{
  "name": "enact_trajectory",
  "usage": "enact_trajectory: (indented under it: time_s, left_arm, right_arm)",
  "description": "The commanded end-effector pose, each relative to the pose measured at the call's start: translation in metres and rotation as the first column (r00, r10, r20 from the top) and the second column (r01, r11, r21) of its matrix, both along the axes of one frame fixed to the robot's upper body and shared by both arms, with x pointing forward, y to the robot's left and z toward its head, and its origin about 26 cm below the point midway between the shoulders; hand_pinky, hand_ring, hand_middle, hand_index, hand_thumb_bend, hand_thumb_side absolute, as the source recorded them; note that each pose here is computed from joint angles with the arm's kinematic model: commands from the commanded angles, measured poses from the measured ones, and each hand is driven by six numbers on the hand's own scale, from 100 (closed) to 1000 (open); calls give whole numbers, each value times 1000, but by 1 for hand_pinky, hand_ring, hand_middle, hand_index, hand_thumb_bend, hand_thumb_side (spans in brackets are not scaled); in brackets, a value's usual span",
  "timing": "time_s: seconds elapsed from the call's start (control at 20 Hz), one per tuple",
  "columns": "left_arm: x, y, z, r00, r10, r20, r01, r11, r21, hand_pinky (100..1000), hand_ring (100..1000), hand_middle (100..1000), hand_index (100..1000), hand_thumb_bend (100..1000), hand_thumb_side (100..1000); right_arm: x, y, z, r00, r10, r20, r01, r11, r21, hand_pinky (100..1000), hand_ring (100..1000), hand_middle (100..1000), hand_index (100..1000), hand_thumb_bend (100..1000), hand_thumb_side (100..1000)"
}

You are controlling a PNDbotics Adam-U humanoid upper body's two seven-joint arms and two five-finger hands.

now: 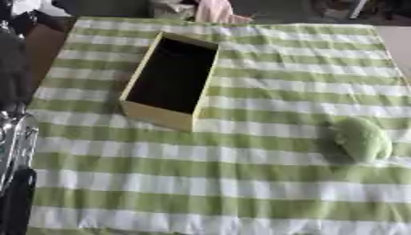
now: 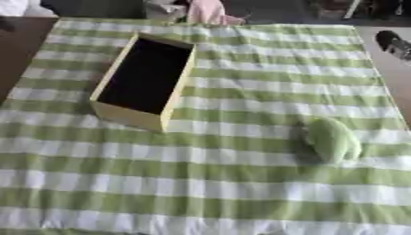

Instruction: Pick up objects on the table and place them in the box.

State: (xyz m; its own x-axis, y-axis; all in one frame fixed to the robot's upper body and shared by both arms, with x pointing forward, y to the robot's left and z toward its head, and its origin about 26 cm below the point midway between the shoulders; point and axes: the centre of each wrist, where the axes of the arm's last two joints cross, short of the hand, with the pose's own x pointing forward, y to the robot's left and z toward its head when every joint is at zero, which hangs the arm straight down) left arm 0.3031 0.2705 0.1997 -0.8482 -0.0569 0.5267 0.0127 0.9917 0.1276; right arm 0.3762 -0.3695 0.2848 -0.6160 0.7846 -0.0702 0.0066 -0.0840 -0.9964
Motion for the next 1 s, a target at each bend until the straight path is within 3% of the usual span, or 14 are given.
enact_trajectory:
  time_s: [0.05,0.6,1.0]
  left_arm:
    - [-2,-1,8,1000,-11,28,10,1000,19,480,845,766,711,100,738]
    - [-3,-2,7,1000,-17,21,16,1000,15,480,847,767,711,100,739]
    - [-3,-1,6,1000,-16,17,16,1000,13,480,848,768,711,100,739]
  right_arm:
    - [1,9,14,999,38,17,-37,999,-13,964,908,874,914,100,1000]
    - [22,55,16,987,158,11,-158,987,-5,958,907,874,914,100,1000]
    - [27,54,3,986,159,-46,-159,987,4,951,907,876,928,100,1000]
